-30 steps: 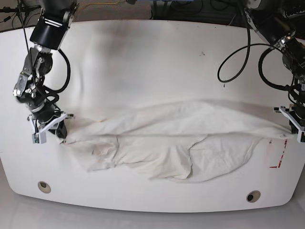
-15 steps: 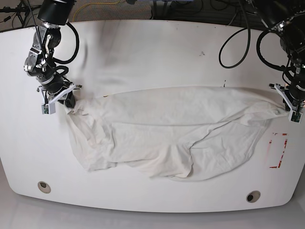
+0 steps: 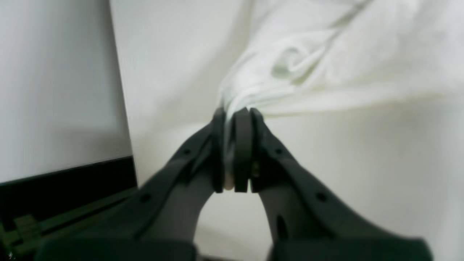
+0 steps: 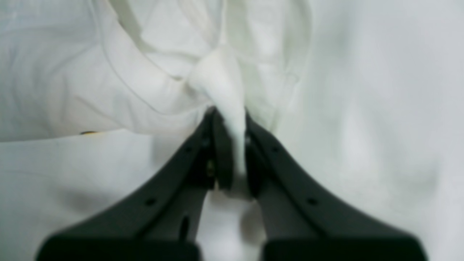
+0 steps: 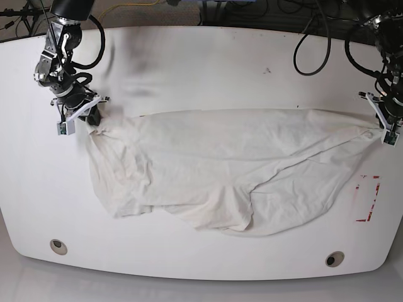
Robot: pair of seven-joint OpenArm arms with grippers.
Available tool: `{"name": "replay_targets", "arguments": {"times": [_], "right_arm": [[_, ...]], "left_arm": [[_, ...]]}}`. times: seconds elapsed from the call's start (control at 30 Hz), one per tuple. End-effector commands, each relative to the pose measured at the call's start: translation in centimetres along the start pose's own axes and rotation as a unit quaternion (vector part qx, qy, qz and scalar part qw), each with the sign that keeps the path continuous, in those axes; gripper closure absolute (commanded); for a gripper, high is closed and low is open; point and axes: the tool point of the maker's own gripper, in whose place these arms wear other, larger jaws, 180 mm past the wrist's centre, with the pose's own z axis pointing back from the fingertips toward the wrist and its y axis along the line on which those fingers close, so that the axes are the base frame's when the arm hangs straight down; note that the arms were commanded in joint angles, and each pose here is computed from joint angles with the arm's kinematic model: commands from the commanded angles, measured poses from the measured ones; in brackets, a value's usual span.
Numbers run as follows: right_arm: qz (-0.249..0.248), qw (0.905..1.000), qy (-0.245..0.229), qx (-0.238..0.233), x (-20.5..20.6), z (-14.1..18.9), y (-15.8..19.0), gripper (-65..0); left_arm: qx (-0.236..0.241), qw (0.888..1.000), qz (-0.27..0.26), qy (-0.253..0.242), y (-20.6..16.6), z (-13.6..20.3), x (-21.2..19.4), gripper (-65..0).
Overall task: Fold the T-shirt properly
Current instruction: 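Open the right gripper and release its edge of the shirt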
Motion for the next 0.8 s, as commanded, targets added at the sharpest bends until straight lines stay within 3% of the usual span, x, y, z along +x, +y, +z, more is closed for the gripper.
{"name": "replay_targets", "arguments": {"times": [0.0,0.57,0.67,0.77], "right_arm": [[0.007,0.9998,-0.021,0.001,1.3,0.5,-0.2,-0.5],[-0.003,1.0,0.002,0.005,-1.1,0.5,0.5,-2.1],[-0.003,1.0,0.004,0.005,-1.3,0.5,0.5,-11.6],[-0.002,1.0,0.0,0.006,-1.0,0.6,0.7,-30.6]], "left_arm": [[0.018,1.0,-0.006,-0.012,1.3,0.5,0.8,-0.6],[0.011,0.999,0.014,0.027,1.4,-0.1,-2.6,-0.6],[0.01,0.999,0.015,0.027,1.4,-0.1,-2.6,-0.6],[0.011,0.999,0.015,0.026,1.3,0.0,-2.5,-0.6]]}}
